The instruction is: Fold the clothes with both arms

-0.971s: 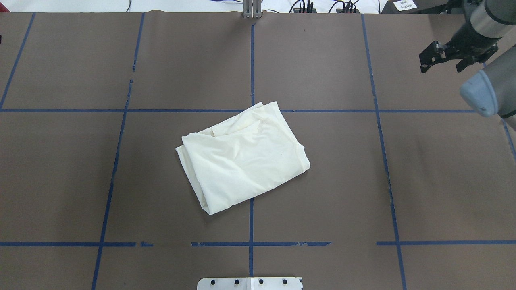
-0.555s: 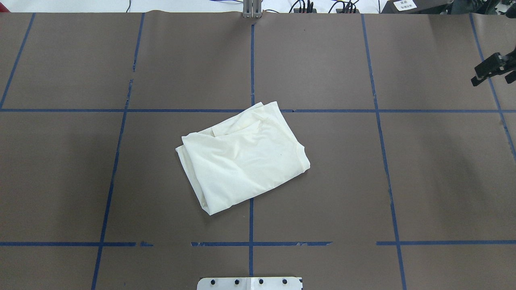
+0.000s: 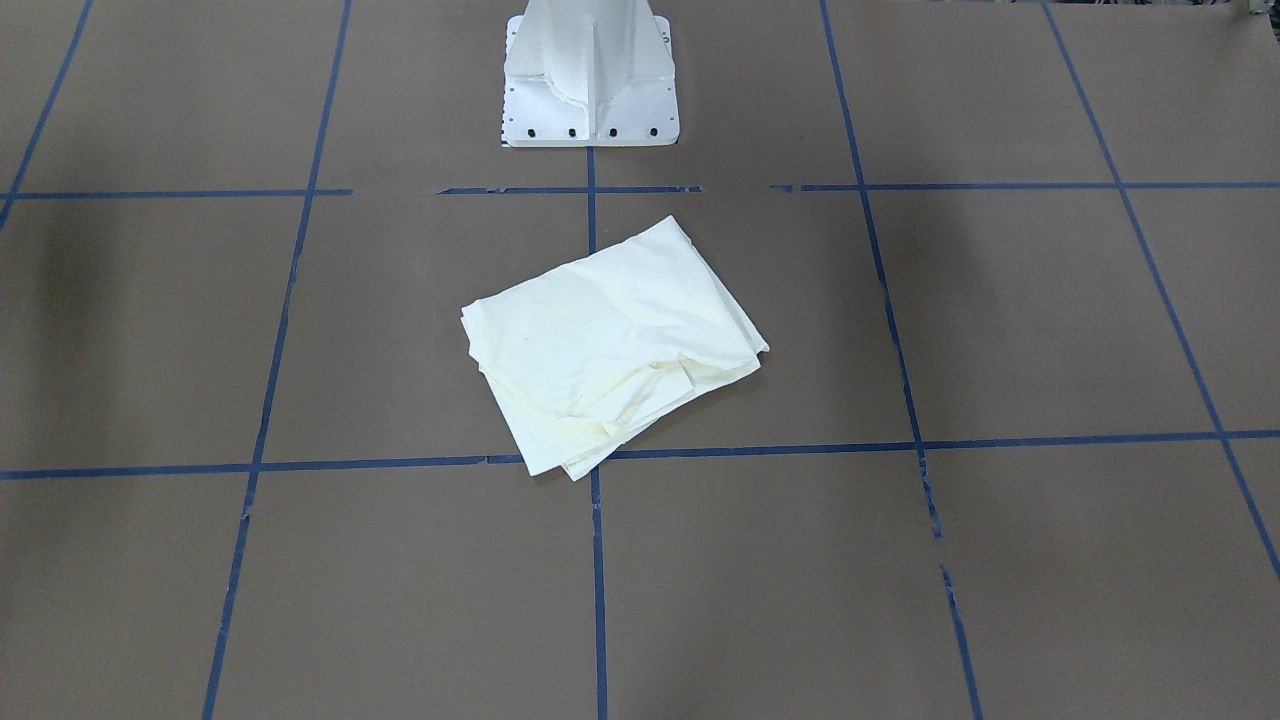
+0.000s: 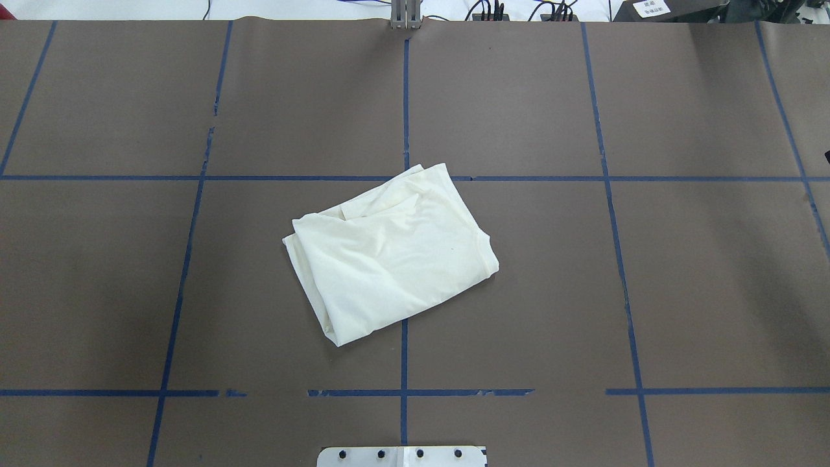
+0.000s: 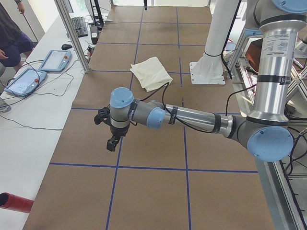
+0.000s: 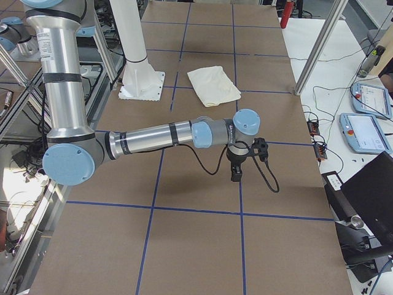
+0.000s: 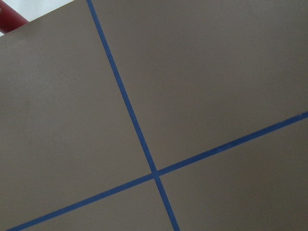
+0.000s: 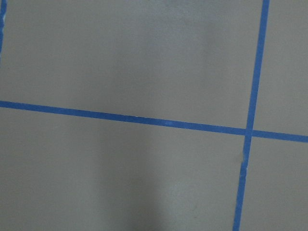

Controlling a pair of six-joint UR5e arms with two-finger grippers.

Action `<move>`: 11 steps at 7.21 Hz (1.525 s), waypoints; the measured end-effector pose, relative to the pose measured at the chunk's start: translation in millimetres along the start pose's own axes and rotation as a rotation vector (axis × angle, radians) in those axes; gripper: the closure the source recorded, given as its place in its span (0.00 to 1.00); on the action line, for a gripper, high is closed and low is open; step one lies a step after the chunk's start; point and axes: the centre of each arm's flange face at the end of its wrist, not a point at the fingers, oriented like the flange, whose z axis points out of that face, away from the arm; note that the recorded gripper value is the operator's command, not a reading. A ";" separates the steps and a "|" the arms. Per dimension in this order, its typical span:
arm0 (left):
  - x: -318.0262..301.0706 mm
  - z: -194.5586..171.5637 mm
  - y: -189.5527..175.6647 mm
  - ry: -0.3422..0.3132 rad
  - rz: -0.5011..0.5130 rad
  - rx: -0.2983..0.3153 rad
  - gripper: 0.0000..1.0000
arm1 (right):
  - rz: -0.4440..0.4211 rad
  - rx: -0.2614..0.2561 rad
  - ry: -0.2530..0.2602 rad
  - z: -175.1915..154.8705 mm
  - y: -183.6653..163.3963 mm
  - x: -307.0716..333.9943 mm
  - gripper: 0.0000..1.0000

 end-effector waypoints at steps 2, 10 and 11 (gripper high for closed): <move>-11.6 17.2 30.4 0.002 -0.050 -0.056 0.00 | 0.031 -0.012 0.002 5.0 12.4 15.9 0.00; -18.4 32.2 55.9 0.049 -0.127 -0.154 0.00 | 0.122 0.004 -0.076 -6.1 67.8 86.8 0.00; -18.1 31.9 55.5 0.049 -0.127 -0.154 0.00 | 0.122 0.005 -0.076 -6.7 69.5 88.6 0.00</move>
